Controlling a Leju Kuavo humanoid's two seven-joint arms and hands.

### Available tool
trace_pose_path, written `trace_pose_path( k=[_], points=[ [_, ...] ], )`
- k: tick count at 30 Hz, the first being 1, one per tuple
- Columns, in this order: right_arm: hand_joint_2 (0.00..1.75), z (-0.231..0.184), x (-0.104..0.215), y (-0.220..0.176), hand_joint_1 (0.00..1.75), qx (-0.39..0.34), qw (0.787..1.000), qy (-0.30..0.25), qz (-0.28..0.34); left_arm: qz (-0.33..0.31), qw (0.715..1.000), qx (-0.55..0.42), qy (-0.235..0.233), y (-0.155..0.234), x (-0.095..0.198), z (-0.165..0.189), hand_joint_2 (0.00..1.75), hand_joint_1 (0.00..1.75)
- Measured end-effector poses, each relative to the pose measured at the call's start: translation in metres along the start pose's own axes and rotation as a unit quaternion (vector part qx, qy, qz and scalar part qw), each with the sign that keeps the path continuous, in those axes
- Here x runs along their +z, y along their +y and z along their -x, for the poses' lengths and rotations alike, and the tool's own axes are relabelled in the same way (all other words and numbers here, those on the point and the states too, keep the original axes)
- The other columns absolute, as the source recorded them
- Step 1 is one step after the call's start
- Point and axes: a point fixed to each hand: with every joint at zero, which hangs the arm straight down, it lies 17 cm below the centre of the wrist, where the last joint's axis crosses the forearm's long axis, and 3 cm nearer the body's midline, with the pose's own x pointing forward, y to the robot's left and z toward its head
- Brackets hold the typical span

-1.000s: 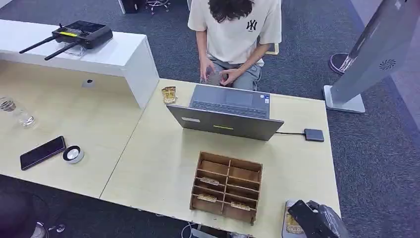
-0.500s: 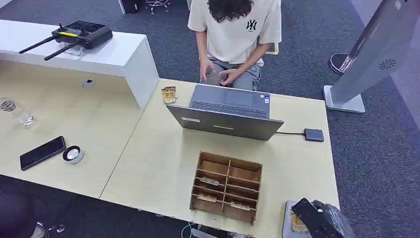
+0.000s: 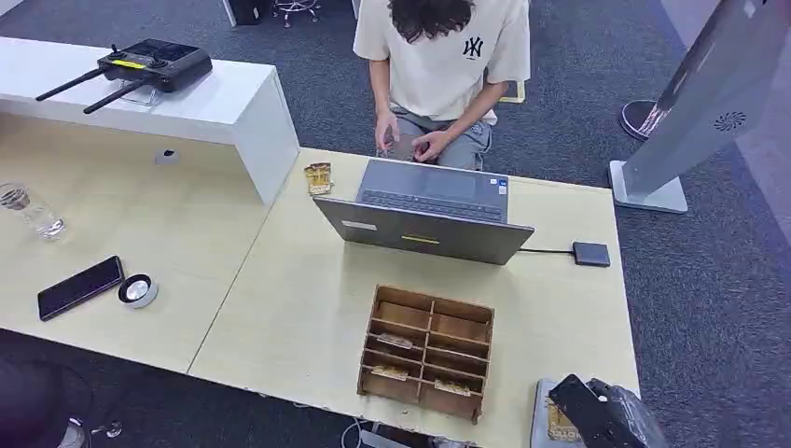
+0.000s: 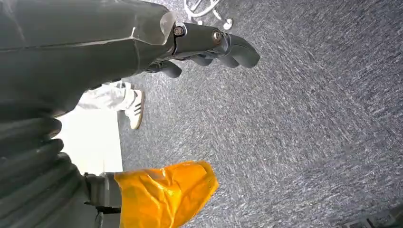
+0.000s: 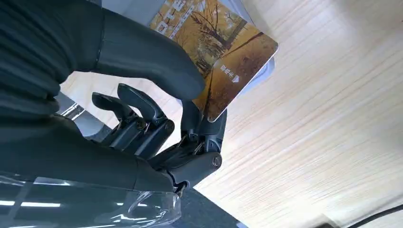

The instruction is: Pass the card to the sensor for recognition and then transmit it.

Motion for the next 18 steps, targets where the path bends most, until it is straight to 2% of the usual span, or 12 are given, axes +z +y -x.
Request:
trace_pose_path(
  k=[18],
  points=[
    [1.75,0.0006,0.0013,0.0019,1.75,-0.001,1.000,0.001,-0.002,0.001,1.000,-0.001,0.002,-0.0009,0.0002,0.0004,1.75,0.00]
  ],
)
